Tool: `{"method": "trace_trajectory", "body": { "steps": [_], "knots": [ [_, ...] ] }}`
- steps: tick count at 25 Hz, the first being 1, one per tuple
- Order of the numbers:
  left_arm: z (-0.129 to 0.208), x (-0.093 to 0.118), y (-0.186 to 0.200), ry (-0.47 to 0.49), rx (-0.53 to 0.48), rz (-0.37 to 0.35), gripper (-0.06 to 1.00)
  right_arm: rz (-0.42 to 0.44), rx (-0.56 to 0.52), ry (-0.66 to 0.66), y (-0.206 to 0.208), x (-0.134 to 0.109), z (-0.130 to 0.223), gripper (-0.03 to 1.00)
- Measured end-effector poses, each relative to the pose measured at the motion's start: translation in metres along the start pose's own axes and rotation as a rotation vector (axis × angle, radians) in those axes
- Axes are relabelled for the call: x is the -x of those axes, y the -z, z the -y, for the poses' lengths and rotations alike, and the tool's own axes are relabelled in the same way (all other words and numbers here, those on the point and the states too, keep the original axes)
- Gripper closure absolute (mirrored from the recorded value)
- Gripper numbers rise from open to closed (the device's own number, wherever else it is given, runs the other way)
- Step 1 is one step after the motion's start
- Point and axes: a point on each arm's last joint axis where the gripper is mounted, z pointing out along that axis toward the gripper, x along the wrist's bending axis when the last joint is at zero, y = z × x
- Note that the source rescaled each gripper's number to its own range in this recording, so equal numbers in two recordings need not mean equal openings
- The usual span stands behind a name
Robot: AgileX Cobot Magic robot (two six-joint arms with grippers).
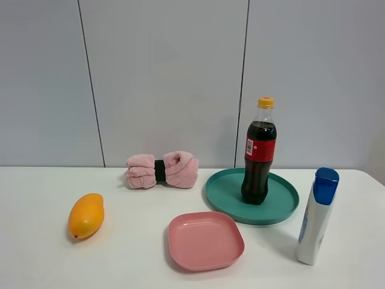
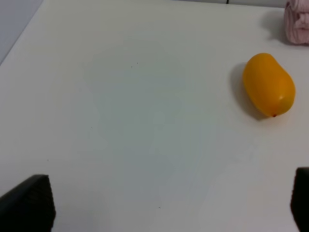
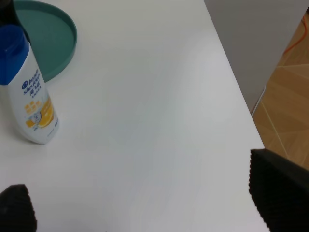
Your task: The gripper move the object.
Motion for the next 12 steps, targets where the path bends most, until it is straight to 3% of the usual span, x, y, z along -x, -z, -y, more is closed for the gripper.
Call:
{"method": "trace_trajectory", "body": {
  "steps": [12],
  "knots": [
    [0.0,-0.0001,0.0,0.0,0.0,-0.001,-0.06,0.0,0.0,0.0,0.0,0.0,0.0,-0.03]
  ]
}}
